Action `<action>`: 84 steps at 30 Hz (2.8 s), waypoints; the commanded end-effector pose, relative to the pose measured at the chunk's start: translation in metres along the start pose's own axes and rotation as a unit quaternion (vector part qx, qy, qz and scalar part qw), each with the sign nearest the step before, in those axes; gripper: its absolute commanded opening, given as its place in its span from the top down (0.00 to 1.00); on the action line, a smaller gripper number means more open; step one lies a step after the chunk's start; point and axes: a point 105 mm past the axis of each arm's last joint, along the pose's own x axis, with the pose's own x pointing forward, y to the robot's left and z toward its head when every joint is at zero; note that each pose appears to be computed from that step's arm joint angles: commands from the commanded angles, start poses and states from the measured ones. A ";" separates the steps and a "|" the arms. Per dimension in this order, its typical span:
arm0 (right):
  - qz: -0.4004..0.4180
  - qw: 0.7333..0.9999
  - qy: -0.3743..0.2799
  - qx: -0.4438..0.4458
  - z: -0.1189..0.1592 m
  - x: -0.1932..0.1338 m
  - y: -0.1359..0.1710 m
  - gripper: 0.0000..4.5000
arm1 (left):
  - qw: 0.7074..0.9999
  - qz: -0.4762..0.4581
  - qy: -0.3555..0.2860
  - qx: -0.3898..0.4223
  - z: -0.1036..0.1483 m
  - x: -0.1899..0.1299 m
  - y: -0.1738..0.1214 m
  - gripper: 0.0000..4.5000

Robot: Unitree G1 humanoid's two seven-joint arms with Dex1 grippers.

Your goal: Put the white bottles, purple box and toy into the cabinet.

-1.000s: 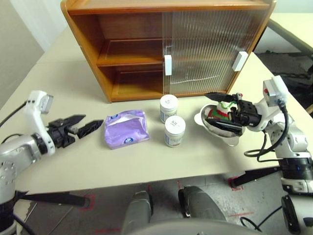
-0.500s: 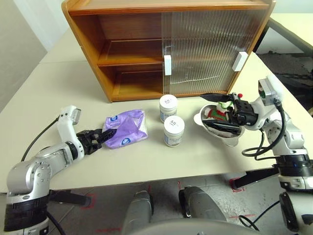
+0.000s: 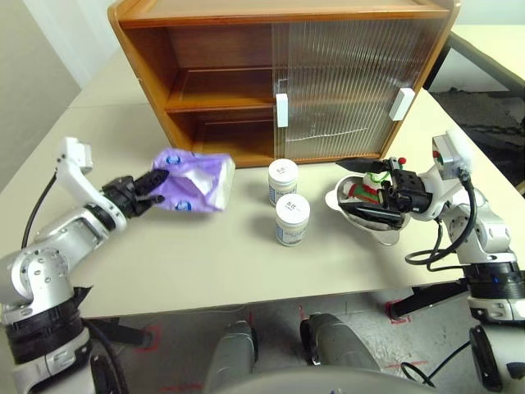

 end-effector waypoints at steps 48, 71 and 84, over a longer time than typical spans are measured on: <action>-0.010 1.000 -0.004 -0.008 0.002 0.006 -0.002 0.00 | 0.974 0.001 -0.217 -0.059 0.092 0.116 -0.061 0.02; -0.004 1.000 -0.004 0.006 -0.005 0.007 0.004 0.00 | 0.963 -0.055 -0.138 0.226 0.028 0.062 -0.068 0.52; -0.015 1.000 0.001 0.013 -0.009 0.005 0.005 0.00 | 0.949 0.027 -0.126 0.287 0.037 0.126 -0.047 0.99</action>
